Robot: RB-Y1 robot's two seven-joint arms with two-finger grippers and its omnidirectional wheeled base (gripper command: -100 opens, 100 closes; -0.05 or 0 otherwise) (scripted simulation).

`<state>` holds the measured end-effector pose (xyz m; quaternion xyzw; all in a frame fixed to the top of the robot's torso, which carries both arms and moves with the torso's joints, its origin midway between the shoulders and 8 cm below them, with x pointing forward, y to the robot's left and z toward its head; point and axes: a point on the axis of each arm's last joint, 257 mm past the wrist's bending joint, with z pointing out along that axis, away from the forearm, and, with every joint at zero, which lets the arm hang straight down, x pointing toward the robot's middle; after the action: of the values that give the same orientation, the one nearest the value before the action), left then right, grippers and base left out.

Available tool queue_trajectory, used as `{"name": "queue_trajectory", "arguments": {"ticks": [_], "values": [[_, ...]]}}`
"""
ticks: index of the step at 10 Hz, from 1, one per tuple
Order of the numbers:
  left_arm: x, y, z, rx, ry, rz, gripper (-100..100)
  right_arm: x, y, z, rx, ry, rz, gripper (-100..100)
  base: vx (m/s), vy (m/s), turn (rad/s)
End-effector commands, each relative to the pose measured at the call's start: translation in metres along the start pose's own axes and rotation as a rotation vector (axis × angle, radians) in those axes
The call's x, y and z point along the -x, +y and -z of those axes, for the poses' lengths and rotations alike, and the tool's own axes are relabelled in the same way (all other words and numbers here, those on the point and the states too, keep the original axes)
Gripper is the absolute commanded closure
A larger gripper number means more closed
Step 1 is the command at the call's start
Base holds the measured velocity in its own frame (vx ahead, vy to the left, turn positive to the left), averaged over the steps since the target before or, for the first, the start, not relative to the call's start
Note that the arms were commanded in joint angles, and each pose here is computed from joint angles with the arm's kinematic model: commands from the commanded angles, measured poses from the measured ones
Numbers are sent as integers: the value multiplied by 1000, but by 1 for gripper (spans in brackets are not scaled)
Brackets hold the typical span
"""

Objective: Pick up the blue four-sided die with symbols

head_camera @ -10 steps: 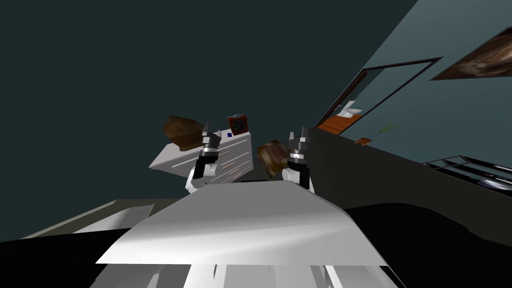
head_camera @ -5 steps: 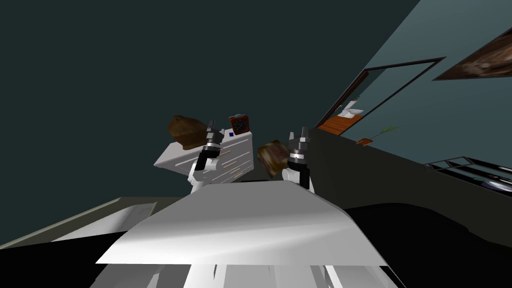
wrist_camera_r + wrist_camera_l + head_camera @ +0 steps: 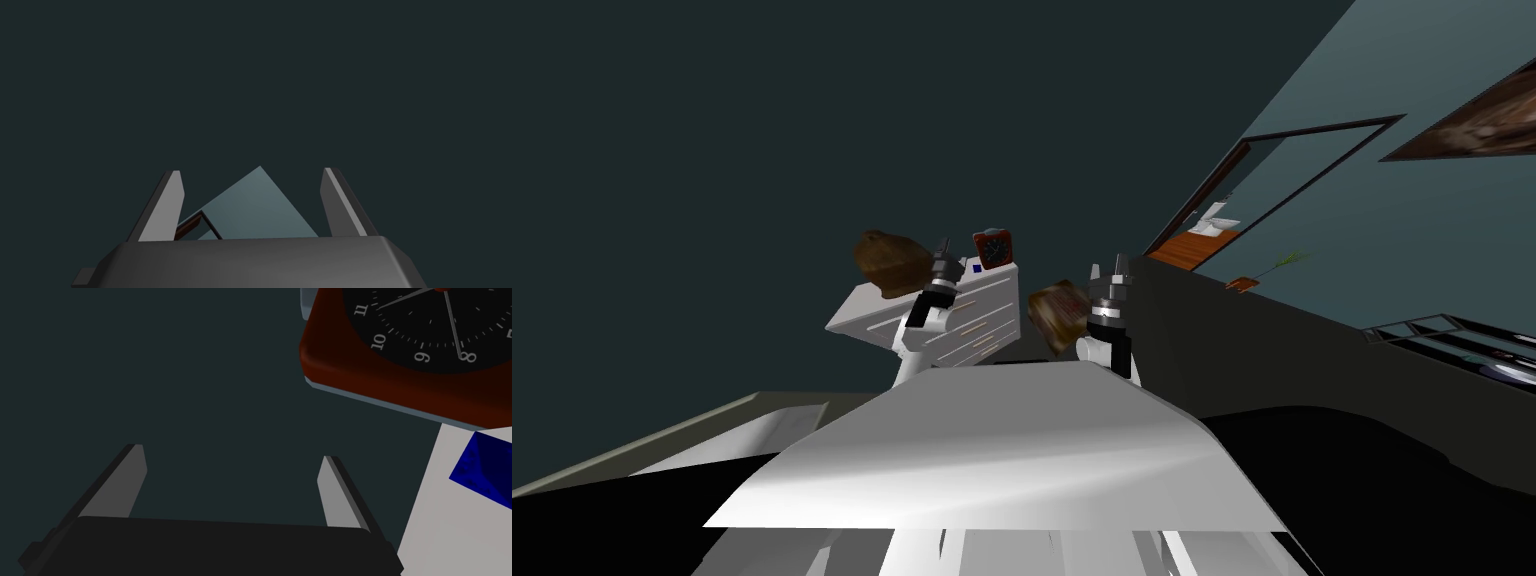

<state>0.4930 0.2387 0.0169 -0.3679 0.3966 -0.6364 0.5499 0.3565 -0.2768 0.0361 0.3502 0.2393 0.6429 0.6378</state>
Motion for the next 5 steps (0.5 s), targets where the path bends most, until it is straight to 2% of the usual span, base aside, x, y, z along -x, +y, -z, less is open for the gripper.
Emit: {"name": "queue_trajectory", "arguments": {"ticks": [1, 2, 4, 5], "values": [[0, 7, -7, 36, 1, 14, -100, 0, 0, 0, 0, 0, 0, 0, -4, 16, 2], [-2, 9, -19, 50, 13, 41, -100, 0, 0, 0, 0, 0, 0, 0, -6, 23, 12], [-1, 19, -19, 90, 5, 40, -100, 0, 0, 0, 0, 0, 0, 0, -2, 15, 1], [-4, 21, -32, 108, 17, 67, -100, 0, 0, 0, 0, 0, 0, 0, 1, 17, 15]]}}
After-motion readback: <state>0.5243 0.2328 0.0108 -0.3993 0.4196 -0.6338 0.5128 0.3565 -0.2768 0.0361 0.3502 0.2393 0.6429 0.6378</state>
